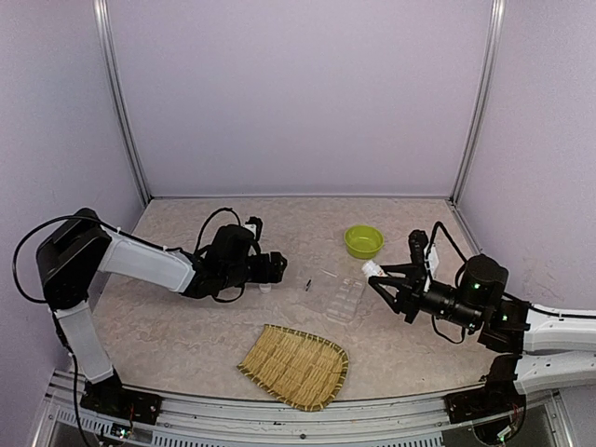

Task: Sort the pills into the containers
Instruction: Place the lid of the pill bottle at the center of the board, then pour the pill into the compartment of the pill container.

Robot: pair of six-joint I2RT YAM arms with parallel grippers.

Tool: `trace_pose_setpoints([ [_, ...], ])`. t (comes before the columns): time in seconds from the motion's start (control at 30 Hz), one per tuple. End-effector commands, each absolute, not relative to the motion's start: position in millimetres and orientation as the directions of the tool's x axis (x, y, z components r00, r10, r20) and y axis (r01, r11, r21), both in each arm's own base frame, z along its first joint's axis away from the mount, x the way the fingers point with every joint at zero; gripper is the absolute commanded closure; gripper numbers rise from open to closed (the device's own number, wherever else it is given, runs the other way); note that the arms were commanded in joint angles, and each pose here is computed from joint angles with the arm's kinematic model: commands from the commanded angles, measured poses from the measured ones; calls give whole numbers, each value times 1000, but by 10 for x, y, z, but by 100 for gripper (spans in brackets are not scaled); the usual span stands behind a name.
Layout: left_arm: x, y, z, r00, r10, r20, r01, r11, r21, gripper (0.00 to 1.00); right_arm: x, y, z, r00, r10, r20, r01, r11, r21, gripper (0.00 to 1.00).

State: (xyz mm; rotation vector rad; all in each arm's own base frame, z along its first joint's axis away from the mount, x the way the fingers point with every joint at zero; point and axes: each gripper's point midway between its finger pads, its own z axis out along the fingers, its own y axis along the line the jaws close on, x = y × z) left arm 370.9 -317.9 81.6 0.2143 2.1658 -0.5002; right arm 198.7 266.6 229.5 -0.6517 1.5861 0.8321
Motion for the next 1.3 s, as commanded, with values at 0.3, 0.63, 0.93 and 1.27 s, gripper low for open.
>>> trace_pose_setpoints([
  [0.3,3470,-3386,1386,-587,-28,-809,451,819,-356,1,1957,2639,2044,-145,49,-988,-801,580,146,87],
  [0.63,3380,-3521,1326,-557,56,-829,526,796,-299,1,2069,2674,1705,-197,8,-980,-769,620,159,88],
  [0.93,3296,-3614,1208,-556,70,-828,578,749,-324,1,2177,2648,1346,-256,-46,-966,-721,674,159,89],
  [1.27,3169,-3710,1043,-587,89,-805,609,704,-366,1,2209,2729,959,-350,-122,-929,-710,681,178,90],
])
